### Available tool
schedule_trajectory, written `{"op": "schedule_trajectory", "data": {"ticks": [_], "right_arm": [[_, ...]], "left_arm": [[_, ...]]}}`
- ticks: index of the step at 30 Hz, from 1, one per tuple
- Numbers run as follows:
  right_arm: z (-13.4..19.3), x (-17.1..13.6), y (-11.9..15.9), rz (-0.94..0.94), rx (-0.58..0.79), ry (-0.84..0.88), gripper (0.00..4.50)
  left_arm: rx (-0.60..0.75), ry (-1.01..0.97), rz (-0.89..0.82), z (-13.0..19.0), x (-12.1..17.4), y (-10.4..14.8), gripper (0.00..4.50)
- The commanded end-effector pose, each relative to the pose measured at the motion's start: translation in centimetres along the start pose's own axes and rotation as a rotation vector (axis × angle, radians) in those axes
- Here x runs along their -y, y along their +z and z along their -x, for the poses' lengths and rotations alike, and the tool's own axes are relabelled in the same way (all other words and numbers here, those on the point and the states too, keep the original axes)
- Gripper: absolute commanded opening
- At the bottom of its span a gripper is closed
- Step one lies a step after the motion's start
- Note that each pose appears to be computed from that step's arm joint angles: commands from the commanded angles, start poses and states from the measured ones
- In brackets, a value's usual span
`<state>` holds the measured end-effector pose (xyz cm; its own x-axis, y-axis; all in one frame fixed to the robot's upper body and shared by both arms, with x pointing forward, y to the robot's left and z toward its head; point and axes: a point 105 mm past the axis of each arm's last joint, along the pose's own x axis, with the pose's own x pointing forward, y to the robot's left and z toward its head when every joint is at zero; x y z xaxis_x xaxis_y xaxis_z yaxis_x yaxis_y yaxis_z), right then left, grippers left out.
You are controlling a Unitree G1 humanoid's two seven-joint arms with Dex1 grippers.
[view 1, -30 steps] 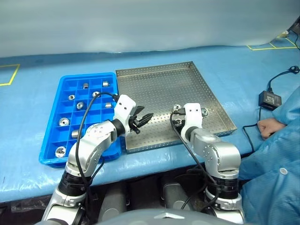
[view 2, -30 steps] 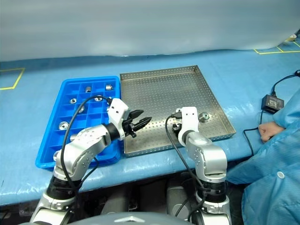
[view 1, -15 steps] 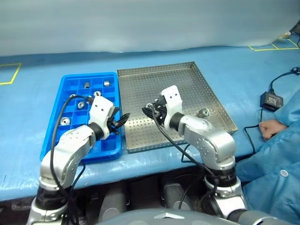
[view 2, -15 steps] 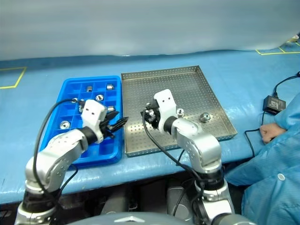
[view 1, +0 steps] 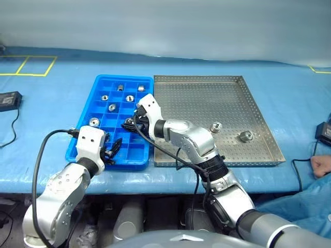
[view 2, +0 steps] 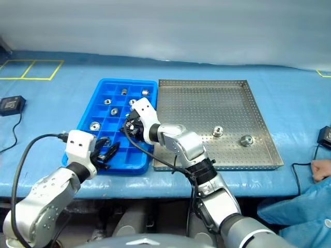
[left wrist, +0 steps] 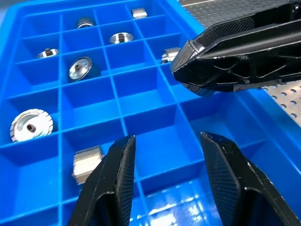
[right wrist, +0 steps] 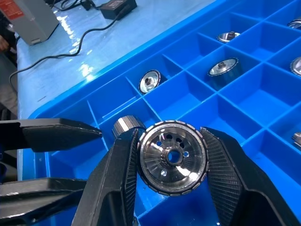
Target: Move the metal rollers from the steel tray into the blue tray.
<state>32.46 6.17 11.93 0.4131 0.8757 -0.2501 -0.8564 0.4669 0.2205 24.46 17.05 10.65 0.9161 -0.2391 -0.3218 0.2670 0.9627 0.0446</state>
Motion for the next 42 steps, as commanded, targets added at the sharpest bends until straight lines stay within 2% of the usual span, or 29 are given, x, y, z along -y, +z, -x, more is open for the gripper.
{"op": "schedule_trajectory", "data": {"ticks": [1,7,18,23,27,29,31,37,42], "right_arm": [[-0.6,-0.8,1.7,0.039,0.052,0.056,1.69],[-2.5,0.3,1.3,0.048,0.022,0.020,1.69],[-3.8,2.4,1.7,0.013,0.030,-0.052,1.69],[-3.4,2.5,2.7,0.068,0.084,-0.076,3.31],[-0.7,3.2,4.1,0.114,0.160,-0.153,3.31],[1.9,4.6,3.9,0.188,0.150,-0.264,3.31],[4.8,5.8,3.5,0.212,0.144,-0.375,3.31],[13.7,9.5,0.6,0.128,0.062,-0.784,3.31],[15.2,10.5,-1.4,-0.033,0.052,-0.921,3.31]], "left_arm": [[0.062,-0.016,-0.016,0.4,0.8,1.2,2.38],[0.047,-0.056,-0.006,-0.2,2.1,0.7,2.38],[0.048,-0.153,-0.005,-1.8,4.8,0.8,2.38],[0.052,-0.198,-0.008,-2.3,5.9,1.0,2.38],[0.072,-0.228,-0.014,-2.8,6.3,1.6,2.38],[0.103,-0.247,-0.008,-3.1,6.3,2.3,2.38],[0.138,-0.279,0.009,-3.3,6.6,3.1,2.38],[0.191,-0.444,-0.027,-4.9,8.8,5.0,2.38],[0.215,-0.551,-0.079,-6.5,10.5,6.2,2.38]]}}
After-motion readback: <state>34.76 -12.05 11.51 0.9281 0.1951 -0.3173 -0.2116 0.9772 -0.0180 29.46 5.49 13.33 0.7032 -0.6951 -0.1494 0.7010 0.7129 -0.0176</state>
